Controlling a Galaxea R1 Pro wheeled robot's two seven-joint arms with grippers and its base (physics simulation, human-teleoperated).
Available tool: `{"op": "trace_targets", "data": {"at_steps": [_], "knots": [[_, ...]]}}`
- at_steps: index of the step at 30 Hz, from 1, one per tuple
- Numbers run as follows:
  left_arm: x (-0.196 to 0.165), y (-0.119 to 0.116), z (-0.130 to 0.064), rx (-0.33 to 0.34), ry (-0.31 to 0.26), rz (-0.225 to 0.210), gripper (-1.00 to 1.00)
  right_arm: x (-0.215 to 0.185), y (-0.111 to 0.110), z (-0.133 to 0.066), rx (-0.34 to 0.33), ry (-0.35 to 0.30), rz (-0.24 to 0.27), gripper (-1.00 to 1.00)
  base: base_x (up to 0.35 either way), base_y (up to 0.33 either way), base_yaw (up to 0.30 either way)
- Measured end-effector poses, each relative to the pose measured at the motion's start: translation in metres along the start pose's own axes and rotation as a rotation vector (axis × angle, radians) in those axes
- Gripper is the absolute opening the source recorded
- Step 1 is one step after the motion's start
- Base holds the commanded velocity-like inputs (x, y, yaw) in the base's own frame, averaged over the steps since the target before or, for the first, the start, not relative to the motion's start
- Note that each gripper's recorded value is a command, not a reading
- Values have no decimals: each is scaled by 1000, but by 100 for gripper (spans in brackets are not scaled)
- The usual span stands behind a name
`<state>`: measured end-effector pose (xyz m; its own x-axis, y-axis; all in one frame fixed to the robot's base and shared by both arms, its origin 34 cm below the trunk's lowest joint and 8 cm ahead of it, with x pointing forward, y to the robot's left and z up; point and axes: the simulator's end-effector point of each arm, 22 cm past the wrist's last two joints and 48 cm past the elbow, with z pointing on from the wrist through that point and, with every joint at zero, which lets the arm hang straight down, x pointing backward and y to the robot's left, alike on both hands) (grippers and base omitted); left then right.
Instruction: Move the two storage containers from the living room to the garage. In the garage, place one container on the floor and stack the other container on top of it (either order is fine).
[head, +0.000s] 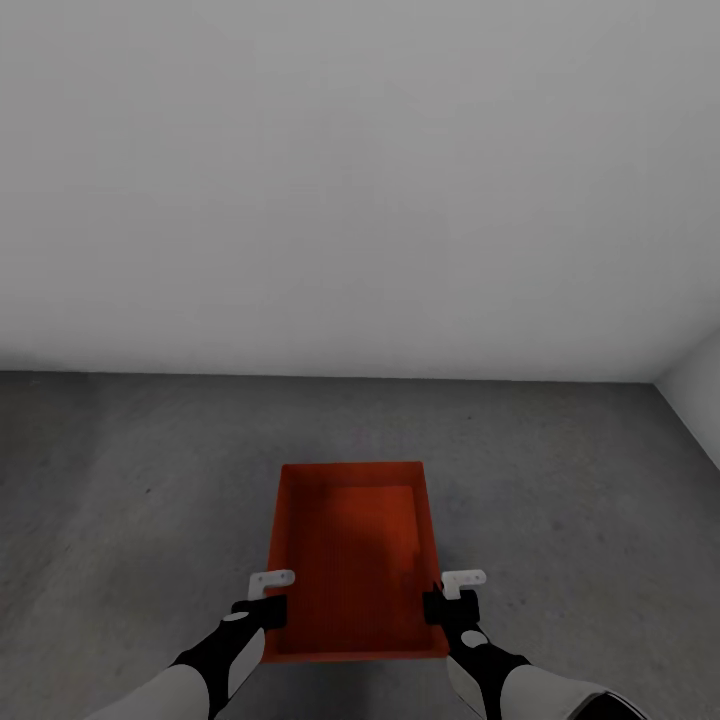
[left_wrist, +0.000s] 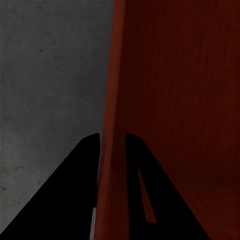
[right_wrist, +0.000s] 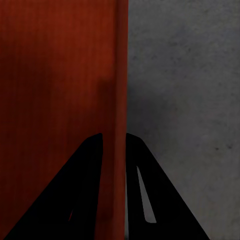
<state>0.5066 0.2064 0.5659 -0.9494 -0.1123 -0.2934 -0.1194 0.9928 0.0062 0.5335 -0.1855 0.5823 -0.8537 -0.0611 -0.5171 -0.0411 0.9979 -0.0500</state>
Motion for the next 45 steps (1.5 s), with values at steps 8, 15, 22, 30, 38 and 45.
{"op": "trace_targets", "data": {"at_steps": [8,15,22,30,38,45], "knots": [[-1,0,0,0,-1,1,-100,0,0,0,2,-1,-1,-100,0,0,0],[-1,0,0,0,-2,1,-100,-1,0,0,2,-2,-1,-100,0,45,0],[-1,0,0,-1,-2,1,-100,-1,0,0,3,-2,-2,-100,0,8,0],[-1,0,0,-1,-1,1,-100,0,0,0,3,-1,-1,-100,0,0,0],[-1,0,0,-2,-1,1,-100,0,0,0,3,-1,-1,-100,0,0,0],[-1,-2,0,-4,-1,-1,-100,0,-2,0,0,-1,-3,-100,0,0,0]]}}
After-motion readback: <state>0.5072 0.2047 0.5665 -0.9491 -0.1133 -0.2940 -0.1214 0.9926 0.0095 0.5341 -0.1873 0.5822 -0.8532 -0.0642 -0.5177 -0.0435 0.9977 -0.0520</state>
